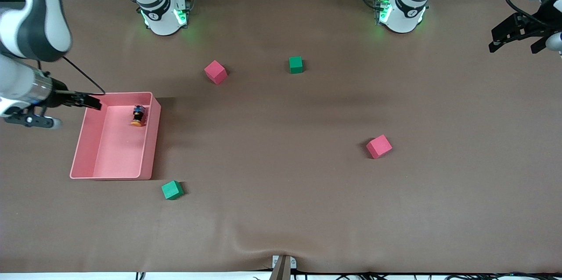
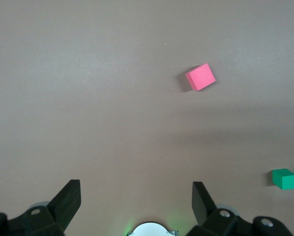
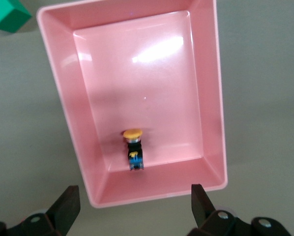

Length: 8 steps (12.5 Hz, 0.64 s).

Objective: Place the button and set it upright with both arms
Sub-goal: 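Reach the right gripper into the pink tray over the yellow button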

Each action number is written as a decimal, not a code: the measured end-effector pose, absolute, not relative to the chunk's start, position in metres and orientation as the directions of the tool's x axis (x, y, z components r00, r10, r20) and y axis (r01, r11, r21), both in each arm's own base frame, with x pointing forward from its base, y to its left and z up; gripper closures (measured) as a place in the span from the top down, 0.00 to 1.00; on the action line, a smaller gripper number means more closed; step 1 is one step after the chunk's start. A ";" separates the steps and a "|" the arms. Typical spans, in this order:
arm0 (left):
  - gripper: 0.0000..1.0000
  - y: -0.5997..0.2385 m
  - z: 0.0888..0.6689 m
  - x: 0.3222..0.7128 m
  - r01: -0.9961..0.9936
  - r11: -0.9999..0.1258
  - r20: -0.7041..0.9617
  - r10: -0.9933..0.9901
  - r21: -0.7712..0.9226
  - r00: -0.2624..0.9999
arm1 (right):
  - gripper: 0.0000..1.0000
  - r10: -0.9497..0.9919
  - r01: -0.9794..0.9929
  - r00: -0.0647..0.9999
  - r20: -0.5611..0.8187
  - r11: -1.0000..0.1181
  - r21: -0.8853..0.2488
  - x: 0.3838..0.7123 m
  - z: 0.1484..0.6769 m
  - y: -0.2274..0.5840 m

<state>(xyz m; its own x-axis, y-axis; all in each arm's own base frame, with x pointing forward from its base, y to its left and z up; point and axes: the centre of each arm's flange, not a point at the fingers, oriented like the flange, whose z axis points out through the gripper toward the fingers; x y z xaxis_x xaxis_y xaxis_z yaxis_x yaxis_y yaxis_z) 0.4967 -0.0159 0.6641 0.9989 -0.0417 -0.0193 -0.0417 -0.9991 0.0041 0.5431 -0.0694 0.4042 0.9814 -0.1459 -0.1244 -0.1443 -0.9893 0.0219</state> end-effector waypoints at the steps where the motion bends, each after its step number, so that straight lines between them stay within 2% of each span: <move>1: 1.00 -0.019 0.664 0.497 -0.047 -0.999 -0.020 -0.047 0.003 0.999 | 1.00 -0.146 -0.145 0.982 -0.122 -0.989 0.022 0.538 0.380 -0.070; 4: 1.00 -0.021 0.663 0.497 -0.051 -0.999 -0.023 -0.051 0.003 0.998 | 1.00 -0.139 -0.137 0.975 -0.175 -0.990 0.024 0.533 0.335 -0.066; 8: 1.00 -0.023 0.662 0.496 -0.054 -0.999 -0.036 -0.054 0.003 0.998 | 1.00 -0.083 -0.082 0.977 -0.198 -0.997 0.016 0.534 0.320 -0.057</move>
